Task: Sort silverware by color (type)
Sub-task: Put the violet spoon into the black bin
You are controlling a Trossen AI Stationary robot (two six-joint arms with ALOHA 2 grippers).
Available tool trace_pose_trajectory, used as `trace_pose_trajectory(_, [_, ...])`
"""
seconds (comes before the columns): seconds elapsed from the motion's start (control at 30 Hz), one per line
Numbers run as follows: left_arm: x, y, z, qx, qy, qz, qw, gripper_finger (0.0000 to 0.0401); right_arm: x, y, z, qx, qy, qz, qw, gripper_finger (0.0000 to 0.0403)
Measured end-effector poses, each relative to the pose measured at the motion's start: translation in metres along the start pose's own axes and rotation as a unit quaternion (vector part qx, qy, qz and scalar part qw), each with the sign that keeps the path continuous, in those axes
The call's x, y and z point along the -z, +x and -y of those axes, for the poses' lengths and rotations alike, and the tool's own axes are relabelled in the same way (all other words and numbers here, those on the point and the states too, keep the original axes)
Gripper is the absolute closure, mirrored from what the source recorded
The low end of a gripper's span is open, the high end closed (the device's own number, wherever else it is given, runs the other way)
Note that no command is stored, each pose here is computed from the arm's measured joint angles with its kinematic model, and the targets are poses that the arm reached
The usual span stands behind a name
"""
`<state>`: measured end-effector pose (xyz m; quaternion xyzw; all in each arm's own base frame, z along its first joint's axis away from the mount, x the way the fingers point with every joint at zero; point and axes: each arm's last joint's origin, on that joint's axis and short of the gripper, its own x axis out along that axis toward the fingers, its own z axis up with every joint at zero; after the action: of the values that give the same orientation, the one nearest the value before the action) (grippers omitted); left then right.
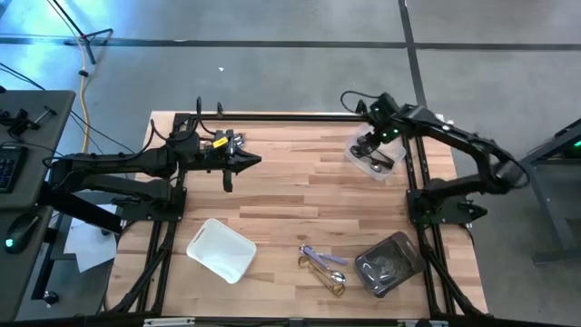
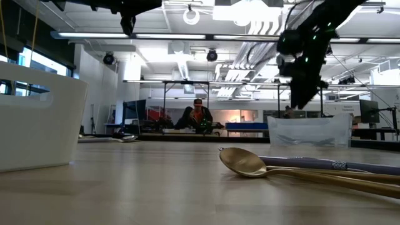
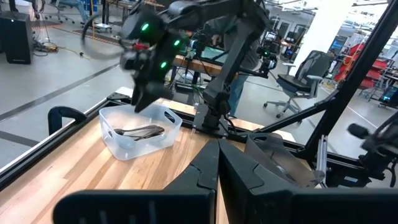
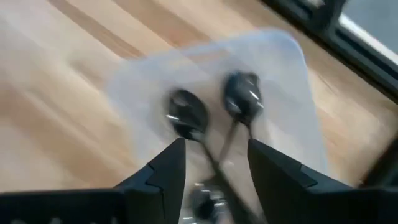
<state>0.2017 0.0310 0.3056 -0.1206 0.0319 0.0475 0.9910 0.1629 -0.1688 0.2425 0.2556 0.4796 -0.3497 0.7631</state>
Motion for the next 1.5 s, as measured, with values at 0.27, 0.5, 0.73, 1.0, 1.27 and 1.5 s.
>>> trace_pose_trajectory(0.27, [0.000, 0.000, 0.000, -0.003, 0.000, 0.001, 1.000, 0.0401, 0.000, -0.061, -0.041, -0.194, -0.024, 0.180, 0.964, 0.0247])
trace_pose_trajectory(0.5, [0.000, 0.000, 0.000, -0.004, 0.000, 0.001, 1.000, 0.0401, -0.008, -0.084, -0.099, -0.301, -0.107, 0.316, 0.893, 0.0247])
trace_pose_trajectory(0.73, [0.000, 0.000, 0.000, -0.004, 0.000, 0.001, 1.000, 0.0401, -0.008, -0.076, -0.153, -0.349, -0.154, 0.363, 0.850, 0.0247])
trace_pose_trajectory(1.0, [0.000, 0.000, 0.000, -0.004, 0.000, 0.001, 1.000, 0.0401, -0.011, -0.072, -0.181, -0.385, -0.191, 0.418, 0.800, 0.0247])
trace_pose_trajectory(1.27, [0.000, 0.000, 0.000, -0.004, 0.000, 0.001, 1.000, 0.0401, -0.012, -0.073, -0.181, -0.362, -0.234, 0.444, 0.785, 0.0247])
trace_pose_trajectory(1.5, [0.000, 0.000, 0.000, -0.004, 0.000, 0.001, 1.000, 0.0401, -0.011, -0.070, -0.180, -0.365, -0.227, 0.428, 0.795, 0.0263])
